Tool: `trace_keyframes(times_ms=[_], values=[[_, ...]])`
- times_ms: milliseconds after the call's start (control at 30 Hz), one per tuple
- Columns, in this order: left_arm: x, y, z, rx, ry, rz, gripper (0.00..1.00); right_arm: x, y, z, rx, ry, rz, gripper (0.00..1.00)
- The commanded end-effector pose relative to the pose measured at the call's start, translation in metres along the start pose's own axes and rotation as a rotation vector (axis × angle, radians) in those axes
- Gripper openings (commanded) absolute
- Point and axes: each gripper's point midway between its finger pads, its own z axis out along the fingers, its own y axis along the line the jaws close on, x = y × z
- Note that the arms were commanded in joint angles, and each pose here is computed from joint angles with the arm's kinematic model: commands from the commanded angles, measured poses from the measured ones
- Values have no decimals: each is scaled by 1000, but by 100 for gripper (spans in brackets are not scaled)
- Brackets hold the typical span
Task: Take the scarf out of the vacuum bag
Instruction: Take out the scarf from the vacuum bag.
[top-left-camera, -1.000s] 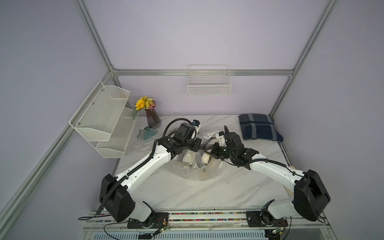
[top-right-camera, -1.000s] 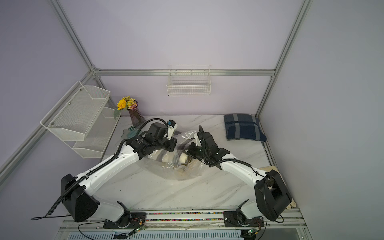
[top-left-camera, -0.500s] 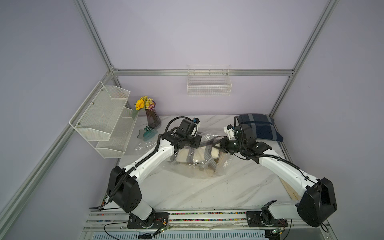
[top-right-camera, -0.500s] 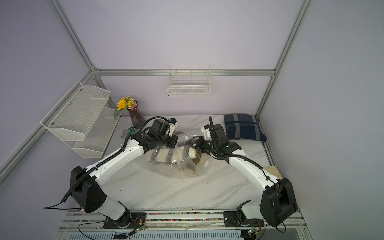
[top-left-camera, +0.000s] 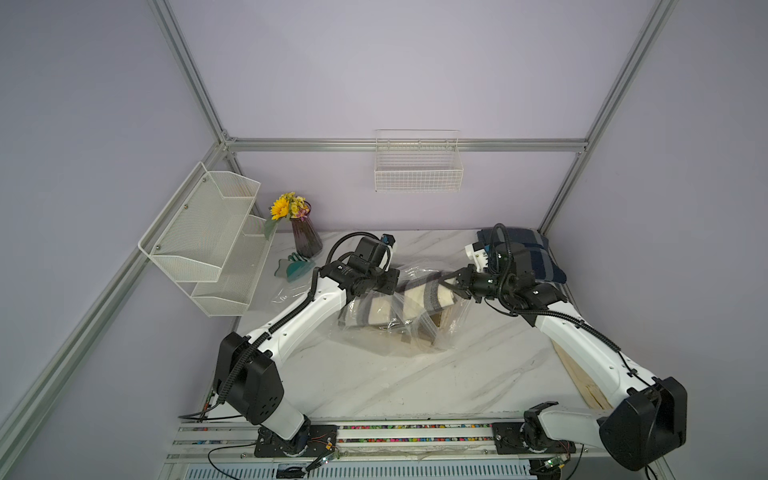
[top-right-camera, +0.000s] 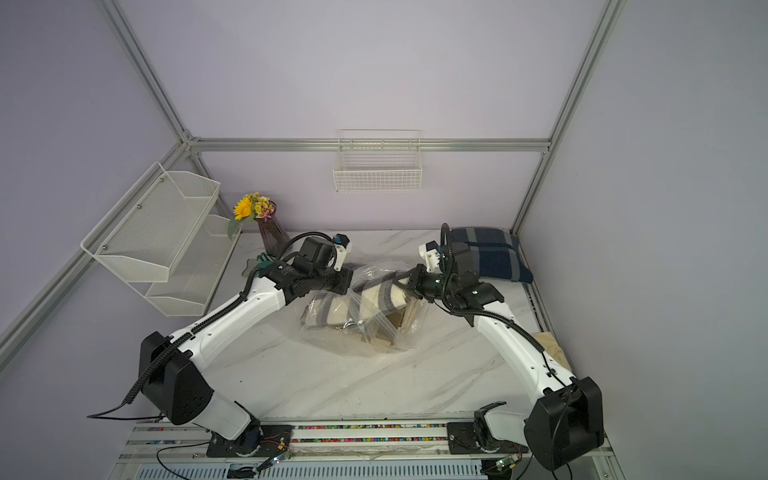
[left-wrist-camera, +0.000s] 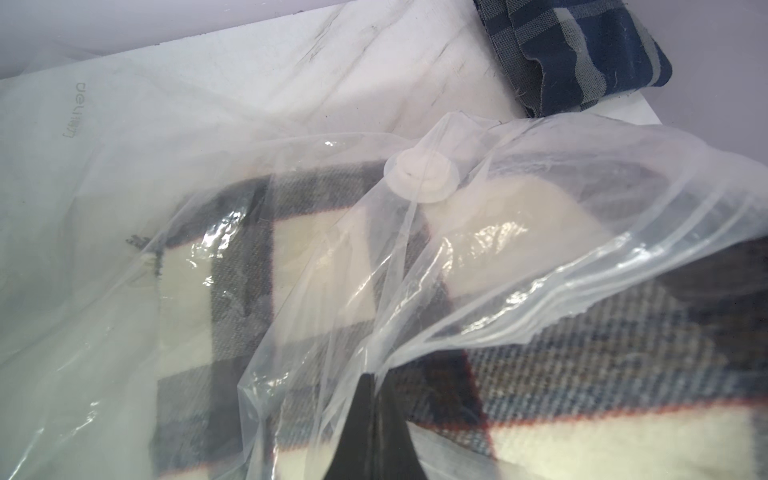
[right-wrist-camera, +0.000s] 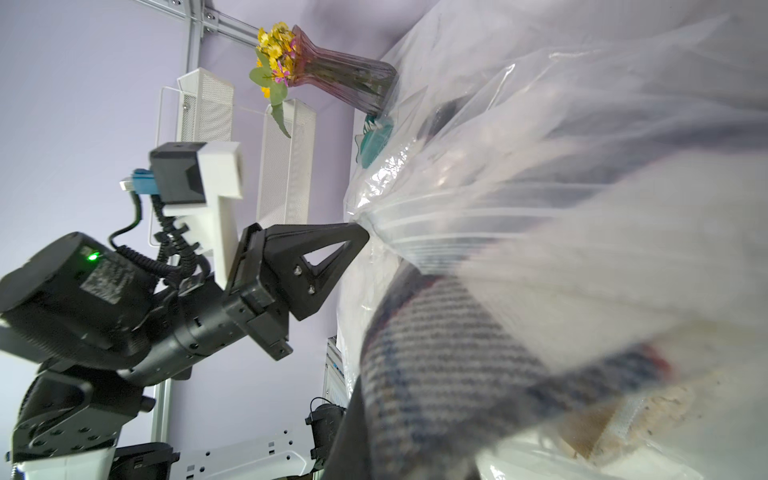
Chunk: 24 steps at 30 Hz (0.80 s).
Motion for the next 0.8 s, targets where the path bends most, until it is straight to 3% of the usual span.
trace_keyframes(times_ms=[0,467,767], values=[[-6,12,-4,-18,-18,-37,0,-11,30,-21,-93,-39,-78,2],[-6,17,5,-23,4,-44,0,18,26,-51,-64,35,-115,2],[-6,22,9,-55,35,-70,0,62,-35,-78,260,139,-112,2]])
